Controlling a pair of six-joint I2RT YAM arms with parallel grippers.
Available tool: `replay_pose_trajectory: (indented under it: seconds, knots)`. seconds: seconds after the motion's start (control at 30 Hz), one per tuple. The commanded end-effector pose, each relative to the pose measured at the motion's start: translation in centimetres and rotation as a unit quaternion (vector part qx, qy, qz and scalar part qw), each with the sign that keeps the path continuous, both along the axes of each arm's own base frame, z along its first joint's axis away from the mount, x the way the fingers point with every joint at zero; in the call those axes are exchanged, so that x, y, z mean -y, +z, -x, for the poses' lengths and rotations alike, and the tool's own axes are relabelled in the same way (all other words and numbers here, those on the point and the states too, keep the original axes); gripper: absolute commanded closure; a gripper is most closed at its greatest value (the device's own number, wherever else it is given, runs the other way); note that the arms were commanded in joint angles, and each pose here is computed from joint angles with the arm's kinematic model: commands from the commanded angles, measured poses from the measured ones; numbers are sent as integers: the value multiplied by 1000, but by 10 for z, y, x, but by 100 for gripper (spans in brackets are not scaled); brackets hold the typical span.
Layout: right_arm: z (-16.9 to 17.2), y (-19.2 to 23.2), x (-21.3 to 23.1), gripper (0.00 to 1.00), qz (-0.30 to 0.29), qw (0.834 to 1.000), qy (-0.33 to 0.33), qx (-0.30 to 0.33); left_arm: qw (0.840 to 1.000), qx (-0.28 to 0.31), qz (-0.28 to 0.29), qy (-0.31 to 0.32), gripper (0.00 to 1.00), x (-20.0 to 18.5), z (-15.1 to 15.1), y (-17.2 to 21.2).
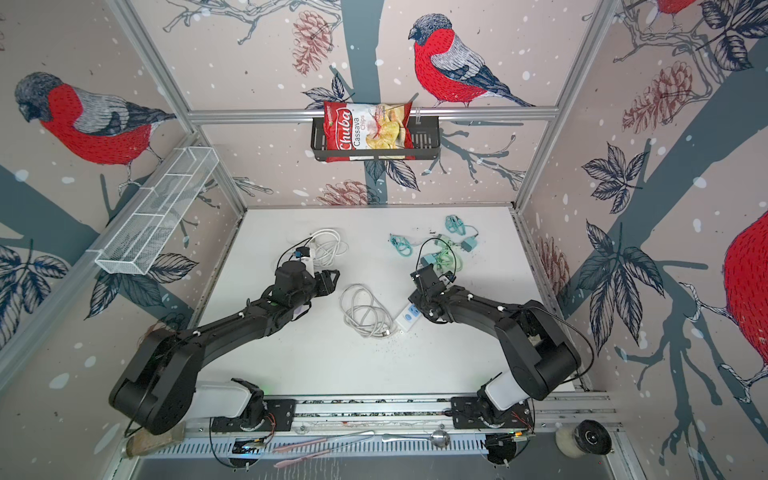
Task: Insert the plug
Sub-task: 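Drag the white strip toward the table middle and release it with right gripper, then lower the left gripper onto the teal charger and grasp it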
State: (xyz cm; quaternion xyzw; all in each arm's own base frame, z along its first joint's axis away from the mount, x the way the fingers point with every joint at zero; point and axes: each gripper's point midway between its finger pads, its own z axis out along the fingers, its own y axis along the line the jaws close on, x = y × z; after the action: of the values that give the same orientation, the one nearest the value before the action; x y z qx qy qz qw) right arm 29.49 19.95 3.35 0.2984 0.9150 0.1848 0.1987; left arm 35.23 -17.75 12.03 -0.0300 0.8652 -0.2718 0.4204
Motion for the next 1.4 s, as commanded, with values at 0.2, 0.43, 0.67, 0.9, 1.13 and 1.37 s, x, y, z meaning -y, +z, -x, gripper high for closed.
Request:
replay_pose_trajectory:
  seconds: [0.2, 0.43, 0.67, 0.9, 1.13, 1.37]
  knots:
    - [13, -12, -18, 36, -2, 999, -2, -33, 998, 60, 6, -27, 39, 19, -5, 33]
    - [16, 25, 12, 24, 8, 1000, -22, 17, 996, 69, 2, -60, 35, 41, -13, 46]
    - [8, 53, 40, 17, 12, 998, -16, 60, 992, 72, -11, -101, 36, 77, -22, 51]
    - [-30, 70, 107, 20, 113, 989, -12, 99, 982, 78, -44, -169, 38, 142, -25, 37]
    - [-65, 81, 166, 28, 137, 983, -30, 117, 955, 85, -132, -254, 41, 233, -39, 9]
    - [-73, 84, 193, 31, 128, 982, -23, 136, 929, 39, -211, -302, 46, 272, -71, -39]
